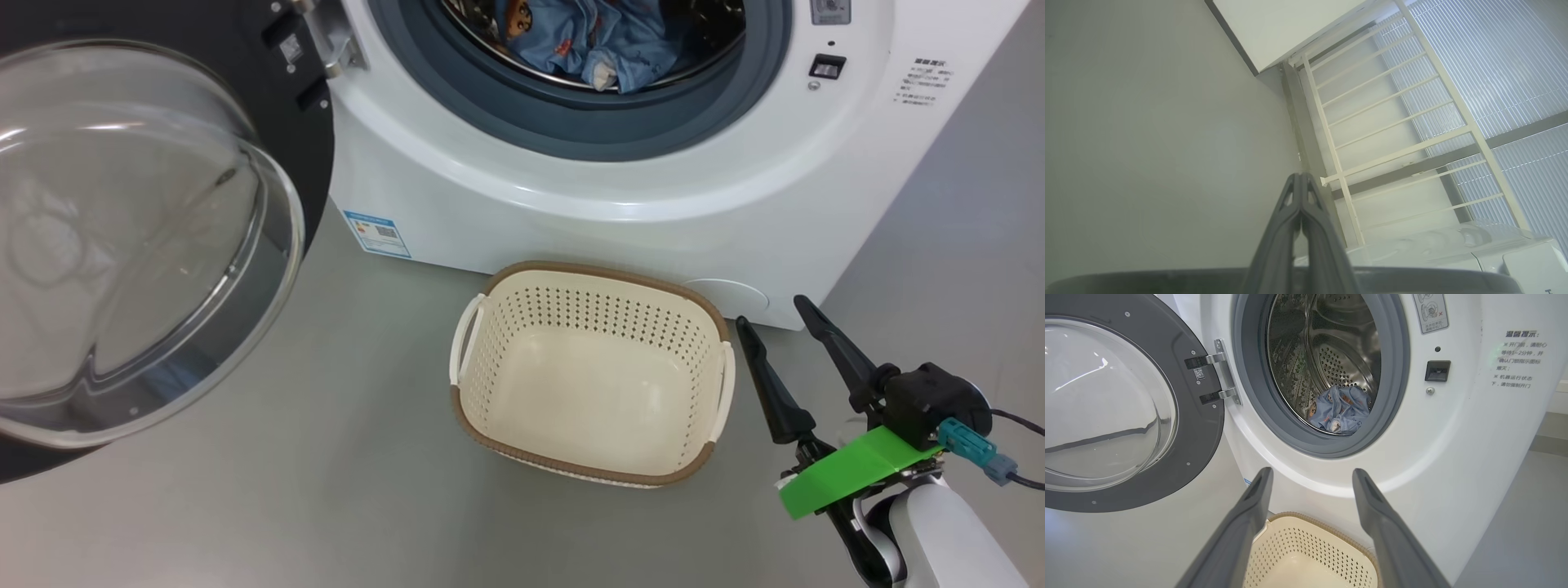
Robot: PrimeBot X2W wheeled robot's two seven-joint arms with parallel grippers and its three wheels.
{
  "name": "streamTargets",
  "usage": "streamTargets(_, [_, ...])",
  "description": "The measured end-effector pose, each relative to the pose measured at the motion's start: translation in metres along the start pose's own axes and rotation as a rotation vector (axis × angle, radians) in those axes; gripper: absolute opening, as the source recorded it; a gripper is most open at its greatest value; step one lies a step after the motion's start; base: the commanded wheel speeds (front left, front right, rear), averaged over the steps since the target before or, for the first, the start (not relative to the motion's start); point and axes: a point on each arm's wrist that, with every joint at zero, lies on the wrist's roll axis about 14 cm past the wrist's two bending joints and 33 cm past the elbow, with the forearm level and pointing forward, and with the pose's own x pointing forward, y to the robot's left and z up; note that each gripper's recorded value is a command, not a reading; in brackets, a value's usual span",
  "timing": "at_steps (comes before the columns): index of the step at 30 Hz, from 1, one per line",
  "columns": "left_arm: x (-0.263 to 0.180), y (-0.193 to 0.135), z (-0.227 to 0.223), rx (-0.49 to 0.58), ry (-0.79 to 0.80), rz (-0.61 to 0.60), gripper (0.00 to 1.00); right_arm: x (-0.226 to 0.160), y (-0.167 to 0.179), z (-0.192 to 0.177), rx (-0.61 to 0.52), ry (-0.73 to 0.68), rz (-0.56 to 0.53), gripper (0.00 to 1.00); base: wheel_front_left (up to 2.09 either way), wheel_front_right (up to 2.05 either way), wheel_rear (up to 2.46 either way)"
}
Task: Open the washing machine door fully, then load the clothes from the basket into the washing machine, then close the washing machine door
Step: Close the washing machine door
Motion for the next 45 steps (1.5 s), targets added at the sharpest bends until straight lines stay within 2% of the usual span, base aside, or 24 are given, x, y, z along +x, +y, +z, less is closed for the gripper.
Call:
streamTargets(9, [0.007, 0.008, -0.019, 0.023, 0.132, 0.058, 0.00, -0.001, -0.009, -0.003, -0.002, 0.005, -0.023, 1.00, 0.00, 0.00, 0.00])
streamTargets(16, [-0.006, 0.004, -0.031, 0.064, 0.318, 0.044, 0.00, 0.000, -0.003, 0.007, 0.000, -0.021, -0.020, 1.00, 0.00, 0.00, 0.00])
streamTargets(28, [-0.052, -0.010, -0.061, 0.066, 0.674, -0.056, 0.00, -0.005, 0.019, 0.027, 0.001, -0.055, 0.011, 1.00, 0.00, 0.00, 0.00])
streamTargets(35, [-0.080, -0.027, -0.080, -0.022, 0.840, -0.158, 0.00, -0.011, 0.030, 0.036, 0.006, -0.072, 0.023, 1.00, 0.00, 0.00, 0.00])
streamTargets(45, [-0.127, -0.032, -0.105, -0.007, 1.055, -0.216, 0.00, -0.028, 0.036, 0.041, 0.019, -0.079, 0.004, 1.00, 0.00, 0.00, 0.00])
